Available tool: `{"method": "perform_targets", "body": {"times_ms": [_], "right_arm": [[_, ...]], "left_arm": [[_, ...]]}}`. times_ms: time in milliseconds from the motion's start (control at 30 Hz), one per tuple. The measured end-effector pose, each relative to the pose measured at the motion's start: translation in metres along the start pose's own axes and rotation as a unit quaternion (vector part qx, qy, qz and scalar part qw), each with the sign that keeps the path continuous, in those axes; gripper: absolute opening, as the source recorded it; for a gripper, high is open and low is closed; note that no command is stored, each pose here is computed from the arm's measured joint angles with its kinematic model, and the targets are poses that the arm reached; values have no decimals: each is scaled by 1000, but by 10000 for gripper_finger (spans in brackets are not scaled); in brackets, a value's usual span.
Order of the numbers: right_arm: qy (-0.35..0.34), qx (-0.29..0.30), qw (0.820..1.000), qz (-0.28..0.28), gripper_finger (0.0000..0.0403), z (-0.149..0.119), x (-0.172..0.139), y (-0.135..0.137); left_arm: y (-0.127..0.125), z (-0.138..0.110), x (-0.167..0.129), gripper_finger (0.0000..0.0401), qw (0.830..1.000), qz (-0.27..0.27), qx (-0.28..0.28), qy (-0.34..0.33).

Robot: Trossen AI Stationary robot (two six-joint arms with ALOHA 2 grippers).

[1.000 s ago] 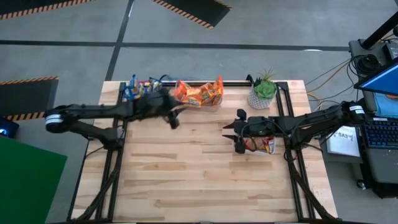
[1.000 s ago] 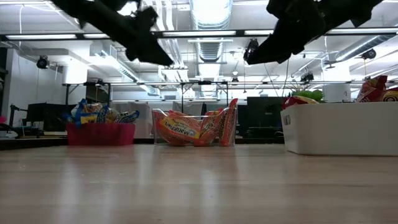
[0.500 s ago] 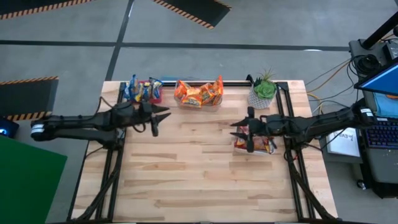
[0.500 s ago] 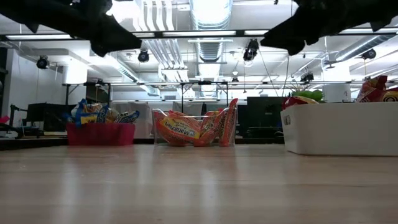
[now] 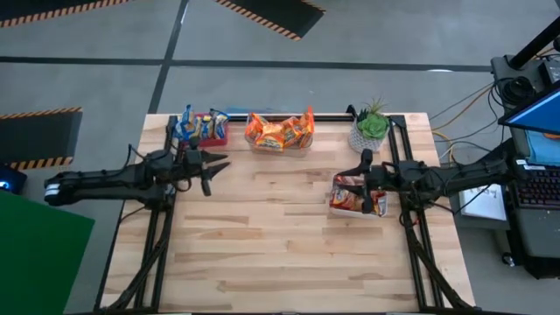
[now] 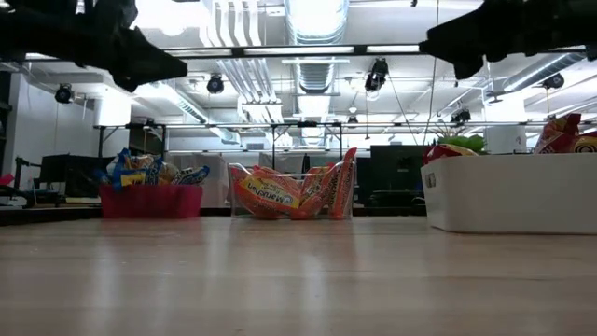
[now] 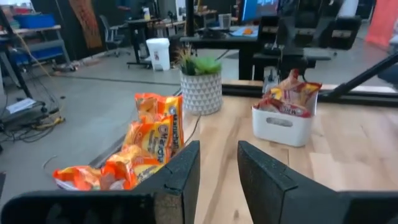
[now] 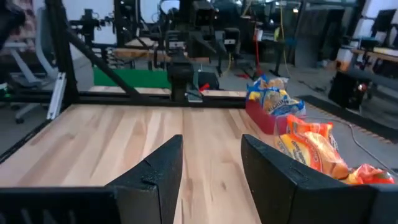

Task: Sort Maruchan noodles
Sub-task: Return to Home Position

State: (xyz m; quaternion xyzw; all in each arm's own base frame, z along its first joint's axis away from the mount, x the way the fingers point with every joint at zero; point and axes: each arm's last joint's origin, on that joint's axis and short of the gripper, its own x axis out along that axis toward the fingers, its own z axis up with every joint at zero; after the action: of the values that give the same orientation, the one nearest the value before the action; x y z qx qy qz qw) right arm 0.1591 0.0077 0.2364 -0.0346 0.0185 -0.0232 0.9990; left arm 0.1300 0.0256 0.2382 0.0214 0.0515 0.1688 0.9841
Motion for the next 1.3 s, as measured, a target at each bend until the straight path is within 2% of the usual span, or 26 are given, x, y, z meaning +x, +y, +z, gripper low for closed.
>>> {"method": "perform_targets", "body": {"times_ms": [200, 533, 867, 1033, 1300], "right_arm": [[-34, 3, 999, 6, 153, -14, -17, -1], [-127, 12, 992, 0, 153, -19, -49, -4], [-147, 13, 989, -1, 153, -43, -57, -4], [-165, 9, 986, -4, 153, -43, -61, -4], [-144, 8, 989, -3, 153, -47, -61, -4]], "left_arm": [[1, -9, -12, 91, 1000, -18, -4, -19], [1, -22, -27, 91, 997, -47, -19, -50], [1, -43, -31, 91, 995, -62, -51, -59], [0, -55, -31, 91, 994, -64, -68, -57], [-2, -73, -27, 91, 993, -66, -85, -56]]}}
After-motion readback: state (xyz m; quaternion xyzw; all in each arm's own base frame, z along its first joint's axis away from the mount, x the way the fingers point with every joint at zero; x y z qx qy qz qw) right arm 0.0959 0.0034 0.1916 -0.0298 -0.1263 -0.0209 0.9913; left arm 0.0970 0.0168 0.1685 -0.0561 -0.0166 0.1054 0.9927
